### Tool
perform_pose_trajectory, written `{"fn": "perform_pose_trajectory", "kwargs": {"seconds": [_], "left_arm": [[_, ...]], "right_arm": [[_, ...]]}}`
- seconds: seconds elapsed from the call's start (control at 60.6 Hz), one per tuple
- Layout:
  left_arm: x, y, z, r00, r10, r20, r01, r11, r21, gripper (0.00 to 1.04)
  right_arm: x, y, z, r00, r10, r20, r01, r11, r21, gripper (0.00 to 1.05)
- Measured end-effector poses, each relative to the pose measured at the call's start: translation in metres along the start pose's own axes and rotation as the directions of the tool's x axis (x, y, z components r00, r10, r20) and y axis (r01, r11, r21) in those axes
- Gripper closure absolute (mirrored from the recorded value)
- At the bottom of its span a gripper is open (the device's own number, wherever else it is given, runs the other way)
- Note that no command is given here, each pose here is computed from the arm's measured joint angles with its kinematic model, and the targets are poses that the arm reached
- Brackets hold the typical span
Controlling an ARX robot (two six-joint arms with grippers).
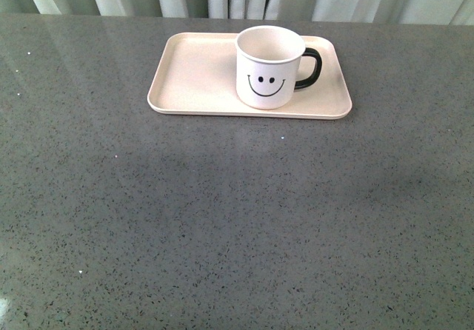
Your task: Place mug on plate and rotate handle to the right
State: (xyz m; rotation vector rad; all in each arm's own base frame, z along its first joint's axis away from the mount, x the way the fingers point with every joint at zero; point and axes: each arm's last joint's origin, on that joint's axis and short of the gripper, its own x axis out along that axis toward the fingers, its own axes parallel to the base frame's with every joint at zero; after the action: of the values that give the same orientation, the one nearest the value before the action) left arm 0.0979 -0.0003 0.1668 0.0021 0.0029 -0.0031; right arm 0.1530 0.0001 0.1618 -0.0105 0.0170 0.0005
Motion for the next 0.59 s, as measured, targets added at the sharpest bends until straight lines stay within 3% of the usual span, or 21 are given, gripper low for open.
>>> {"fn": "perform_pose_trajectory", "kwargs": {"seconds": [0.594], "left_arm": [[0.0, 0.0, 0.0, 1.0, 0.0, 0.0, 0.0, 1.0, 0.0, 0.09]], "right_arm": [[-0.03, 0.0, 0.01, 0.999, -0.001, 0.034, 0.001, 1.0, 0.0, 1.03]]}}
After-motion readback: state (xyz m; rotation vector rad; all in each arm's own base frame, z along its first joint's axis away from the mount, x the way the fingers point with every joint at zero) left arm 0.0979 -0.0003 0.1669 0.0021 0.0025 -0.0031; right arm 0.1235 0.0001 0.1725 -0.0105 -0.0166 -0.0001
